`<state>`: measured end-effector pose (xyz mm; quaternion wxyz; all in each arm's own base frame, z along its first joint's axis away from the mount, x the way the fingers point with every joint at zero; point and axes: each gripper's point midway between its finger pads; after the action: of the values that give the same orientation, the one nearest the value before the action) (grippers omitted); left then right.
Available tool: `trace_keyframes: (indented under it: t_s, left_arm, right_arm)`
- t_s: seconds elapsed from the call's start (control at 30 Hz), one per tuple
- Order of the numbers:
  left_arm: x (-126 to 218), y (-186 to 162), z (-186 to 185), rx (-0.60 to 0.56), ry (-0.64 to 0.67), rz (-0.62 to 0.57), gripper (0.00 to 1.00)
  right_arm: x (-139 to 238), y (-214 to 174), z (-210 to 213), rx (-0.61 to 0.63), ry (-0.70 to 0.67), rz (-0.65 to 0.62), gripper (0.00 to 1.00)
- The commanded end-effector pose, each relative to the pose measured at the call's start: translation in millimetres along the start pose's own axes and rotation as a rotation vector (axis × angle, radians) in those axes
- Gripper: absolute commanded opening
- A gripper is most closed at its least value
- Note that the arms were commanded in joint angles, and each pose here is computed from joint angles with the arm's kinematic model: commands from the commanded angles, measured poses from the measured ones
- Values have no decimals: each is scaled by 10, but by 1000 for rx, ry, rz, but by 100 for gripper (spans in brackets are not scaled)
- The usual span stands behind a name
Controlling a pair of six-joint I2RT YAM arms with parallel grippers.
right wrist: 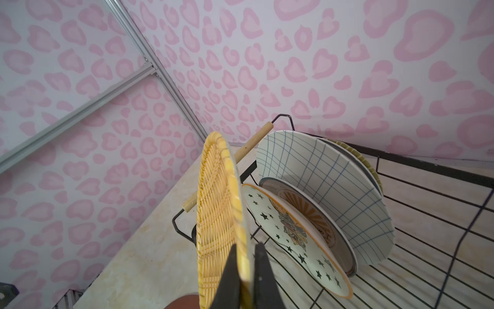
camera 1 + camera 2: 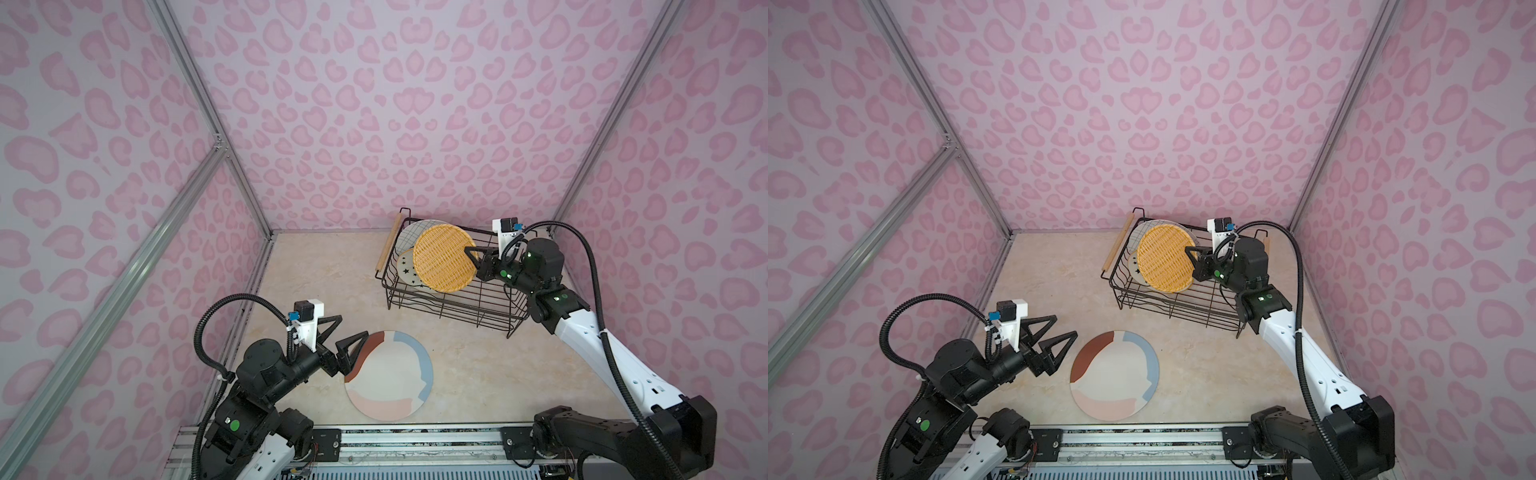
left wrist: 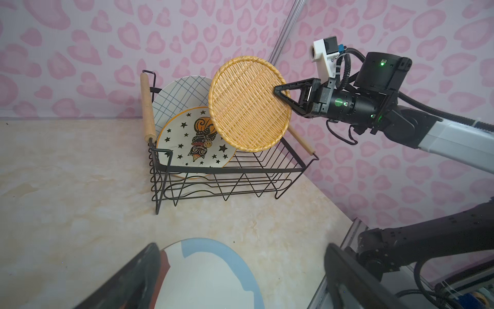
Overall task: Load the plates into the dish rack
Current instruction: 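Carry the wicker plate to the rack with the right gripper while left withdraws, then lower the wicker plate into the rack against the star plate, right gripper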
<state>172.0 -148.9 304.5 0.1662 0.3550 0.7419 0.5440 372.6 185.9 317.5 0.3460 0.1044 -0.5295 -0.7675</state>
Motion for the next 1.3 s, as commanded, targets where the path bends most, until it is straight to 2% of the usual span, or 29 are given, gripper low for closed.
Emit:
trace_keyframes:
  t_s: [0.0,0.1,0.2,0.3,0.43,0.6,0.7,0.87,1.27]
  left_arm:
    - [-21,-19,80,-42,39,4,97]
    - [-79,-136,260,-26,123,56,97]
    - [-127,-303,472,-13,231,162,97]
    - [-157,-362,448,22,213,192,97]
    - [-124,-349,389,63,186,163,97]
    - [-70,-515,456,115,210,165,97]
    - [-49,-469,460,100,216,145,97]
    - [-91,-534,454,109,205,181,97]
    - [-109,-549,459,111,205,192,97]
  right_arm:
    - [-59,136,65,173,43,-65,0]
    - [-133,61,3,270,35,-49,0]
    - [-219,-51,-42,354,45,-24,0]
    - [-300,-145,-47,421,71,-9,0]
    - [-414,-267,-35,506,88,19,0]
    - [-534,-435,5,606,130,51,0]
    - [-620,-496,-67,638,121,74,0]
    - [-771,-553,-165,683,118,96,0]
    - [-940,-735,-406,718,120,144,0]
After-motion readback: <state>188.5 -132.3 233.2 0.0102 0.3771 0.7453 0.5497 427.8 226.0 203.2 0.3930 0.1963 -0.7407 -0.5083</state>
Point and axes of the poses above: each gripper's point midway between its finger pads, its own x axis back along the fingers, its own z axis along the line the jaws close on, y = z × x, and after that the axes turned 2 degrees about -x, right-handed
